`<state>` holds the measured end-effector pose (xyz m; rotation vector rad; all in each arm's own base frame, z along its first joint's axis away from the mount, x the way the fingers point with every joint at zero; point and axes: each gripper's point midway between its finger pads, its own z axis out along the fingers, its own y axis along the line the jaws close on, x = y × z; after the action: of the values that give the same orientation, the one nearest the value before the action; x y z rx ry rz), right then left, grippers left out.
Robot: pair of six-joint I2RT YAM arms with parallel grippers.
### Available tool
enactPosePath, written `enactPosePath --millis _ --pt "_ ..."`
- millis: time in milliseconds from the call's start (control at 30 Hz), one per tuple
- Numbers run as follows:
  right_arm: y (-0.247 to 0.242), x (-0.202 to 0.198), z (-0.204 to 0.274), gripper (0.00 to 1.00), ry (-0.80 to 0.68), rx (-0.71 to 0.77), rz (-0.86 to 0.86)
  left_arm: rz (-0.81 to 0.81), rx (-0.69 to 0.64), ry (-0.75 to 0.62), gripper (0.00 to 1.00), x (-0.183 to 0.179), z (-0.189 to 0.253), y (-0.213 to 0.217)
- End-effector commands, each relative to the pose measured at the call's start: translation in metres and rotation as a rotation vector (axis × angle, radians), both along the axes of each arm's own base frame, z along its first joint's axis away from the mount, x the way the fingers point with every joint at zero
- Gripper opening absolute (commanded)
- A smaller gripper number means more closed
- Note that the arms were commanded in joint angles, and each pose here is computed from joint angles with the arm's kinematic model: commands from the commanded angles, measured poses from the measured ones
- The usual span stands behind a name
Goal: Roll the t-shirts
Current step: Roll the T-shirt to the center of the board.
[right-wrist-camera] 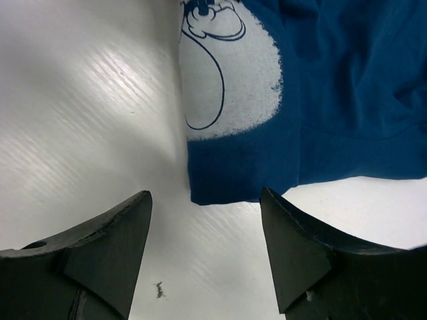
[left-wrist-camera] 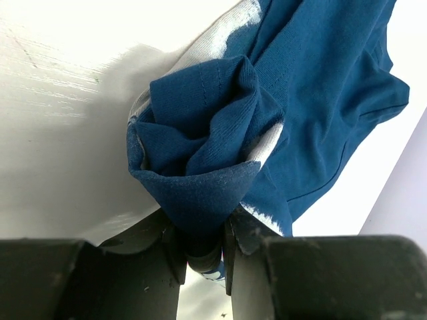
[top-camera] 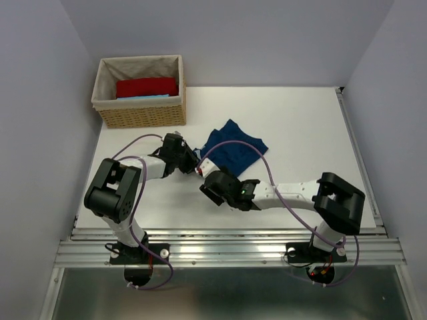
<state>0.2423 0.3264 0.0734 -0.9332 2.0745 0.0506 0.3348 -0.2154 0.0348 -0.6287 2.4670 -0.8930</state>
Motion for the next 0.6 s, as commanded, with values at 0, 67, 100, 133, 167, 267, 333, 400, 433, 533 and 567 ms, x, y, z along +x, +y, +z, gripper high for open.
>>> enactPosePath --millis 0,67,100,133,167,267,333,400,433,533,567 --pt "-0.003 0.016 0.005 0.72 -0.171 -0.083 -0.025 -0.017 -0.012 -0.05 0.33 0.009 0.029 -0.005" --pt "0.003 0.019 0.007 0.75 -0.212 -0.074 -0.033 -0.021 -0.012 -0.038 0.33 0.01 0.031 -0.007" --pt "0.003 0.021 0.003 0.75 -0.221 -0.093 -0.031 -0.021 -0.011 -0.036 0.33 0.01 0.033 -0.007" --pt "0.007 0.021 0.005 0.76 -0.242 -0.083 -0.034 -0.021 -0.005 -0.021 0.33 0.008 0.032 -0.007" --pt "0.007 0.023 0.004 0.76 -0.253 -0.088 -0.036 -0.021 -0.006 -0.024 0.33 0.011 0.036 -0.007" --pt "0.009 0.026 0.004 0.76 -0.296 -0.092 -0.049 -0.017 -0.008 -0.01 0.33 0.011 0.039 -0.008" --pt "0.01 0.028 0.005 0.76 -0.328 -0.103 -0.054 -0.009 -0.012 -0.001 0.33 0.01 0.041 -0.008" --pt "0.012 0.03 0.004 0.77 -0.341 -0.112 -0.059 -0.009 -0.024 0.004 0.33 0.01 0.044 -0.01" --pt "0.013 0.032 0.003 0.79 -0.35 -0.116 -0.065 -0.007 -0.029 0.009 0.33 0.01 0.044 -0.01" --pt "0.018 0.033 0.004 0.82 -0.372 -0.114 -0.07 -0.001 -0.035 0.02 0.33 0.009 0.044 -0.011" --pt "0.019 0.034 0.004 0.82 -0.376 -0.112 -0.076 0.0 -0.038 0.023 0.33 0.009 0.044 -0.011"
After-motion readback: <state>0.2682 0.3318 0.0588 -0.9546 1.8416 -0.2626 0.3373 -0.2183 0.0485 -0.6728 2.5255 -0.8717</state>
